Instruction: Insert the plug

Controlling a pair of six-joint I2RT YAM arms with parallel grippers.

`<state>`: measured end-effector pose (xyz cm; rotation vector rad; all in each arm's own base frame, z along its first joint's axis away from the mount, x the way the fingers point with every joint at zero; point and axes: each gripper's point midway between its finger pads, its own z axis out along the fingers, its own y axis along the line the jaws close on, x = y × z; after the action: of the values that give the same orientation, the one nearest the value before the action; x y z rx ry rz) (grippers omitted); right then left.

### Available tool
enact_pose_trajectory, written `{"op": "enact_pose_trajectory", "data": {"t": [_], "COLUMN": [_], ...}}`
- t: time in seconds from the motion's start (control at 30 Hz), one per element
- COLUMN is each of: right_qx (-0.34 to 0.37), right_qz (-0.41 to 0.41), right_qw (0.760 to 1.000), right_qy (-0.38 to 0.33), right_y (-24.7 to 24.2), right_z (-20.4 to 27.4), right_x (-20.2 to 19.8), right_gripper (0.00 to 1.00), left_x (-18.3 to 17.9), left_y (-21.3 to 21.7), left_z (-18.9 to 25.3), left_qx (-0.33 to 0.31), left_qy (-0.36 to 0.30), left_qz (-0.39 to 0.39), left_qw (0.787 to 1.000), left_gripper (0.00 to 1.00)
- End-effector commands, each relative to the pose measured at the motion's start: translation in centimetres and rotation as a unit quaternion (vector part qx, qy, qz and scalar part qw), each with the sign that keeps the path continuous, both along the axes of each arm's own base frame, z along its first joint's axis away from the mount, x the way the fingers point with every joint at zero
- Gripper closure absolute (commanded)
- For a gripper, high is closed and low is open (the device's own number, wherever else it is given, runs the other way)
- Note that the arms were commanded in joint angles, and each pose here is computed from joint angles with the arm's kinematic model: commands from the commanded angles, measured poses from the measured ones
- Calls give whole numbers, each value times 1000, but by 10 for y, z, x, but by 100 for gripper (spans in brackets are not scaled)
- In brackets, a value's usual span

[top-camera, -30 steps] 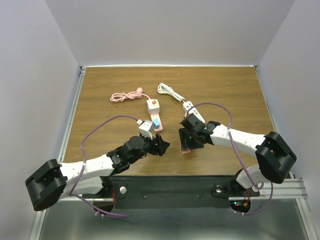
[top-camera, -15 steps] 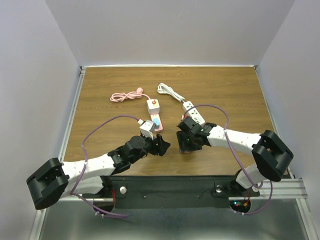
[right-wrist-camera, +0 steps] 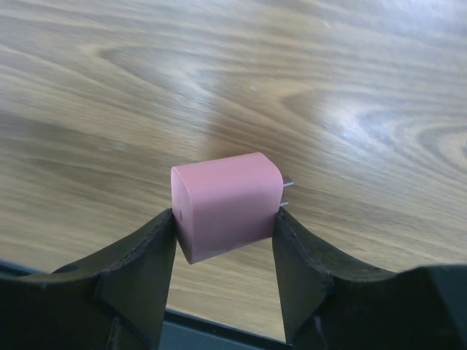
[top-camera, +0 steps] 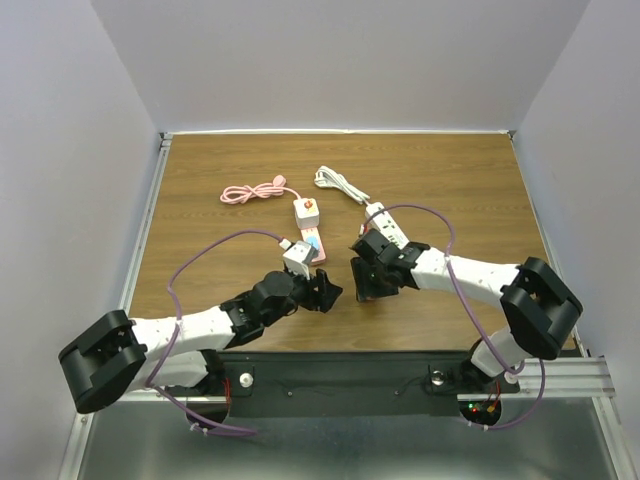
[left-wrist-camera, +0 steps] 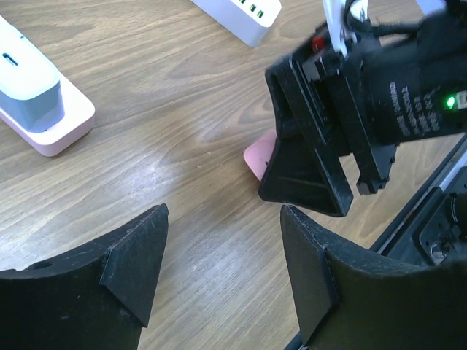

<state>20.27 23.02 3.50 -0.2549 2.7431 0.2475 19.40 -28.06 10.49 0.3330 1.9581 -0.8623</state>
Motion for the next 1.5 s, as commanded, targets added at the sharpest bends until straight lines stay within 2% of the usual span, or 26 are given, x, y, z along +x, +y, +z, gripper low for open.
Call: {"op": "enact_pose_trajectory", "data": {"t": [0.0, 0.23, 0.6, 0.83, 1.07, 1.33, 1.4, 1.47], "right_qx": [88, 236, 361, 401, 417, 446, 451, 459], "right_qz": [17, 29, 86, 102, 110, 146, 152, 157], "right_qw": [995, 971, 928, 909, 901, 878, 874, 869], "right_qy": [-42, -35, 28, 42, 48, 90, 94, 99], "right_y": [30, 40, 64, 66, 61, 63, 64, 65], "right_z": [54, 130, 189, 217, 226, 230, 232, 235], "right_x": [18, 31, 3, -12, -18, -40, -43, -45], "right_gripper": [92, 95, 96, 96, 96, 96, 97, 97], "left_x": [4, 3, 6, 5, -4, -5, -5, -5], "left_y": [-15, -15, -23, -42, -41, -50, -50, -50], "left_z": [39, 84, 147, 157, 164, 177, 178, 178], "left_qx": [-42, -68, -107, -111, -118, -115, -114, -115], "left_qy": [-50, -123, -225, -243, -258, -284, -288, -289], "left_qz": [-23, -43, -58, -94, -113, -133, -134, -134], "left_qw": [998, 989, 967, 959, 952, 942, 941, 941], "left_gripper": [27, 27, 27, 27, 26, 27, 28, 35]}}
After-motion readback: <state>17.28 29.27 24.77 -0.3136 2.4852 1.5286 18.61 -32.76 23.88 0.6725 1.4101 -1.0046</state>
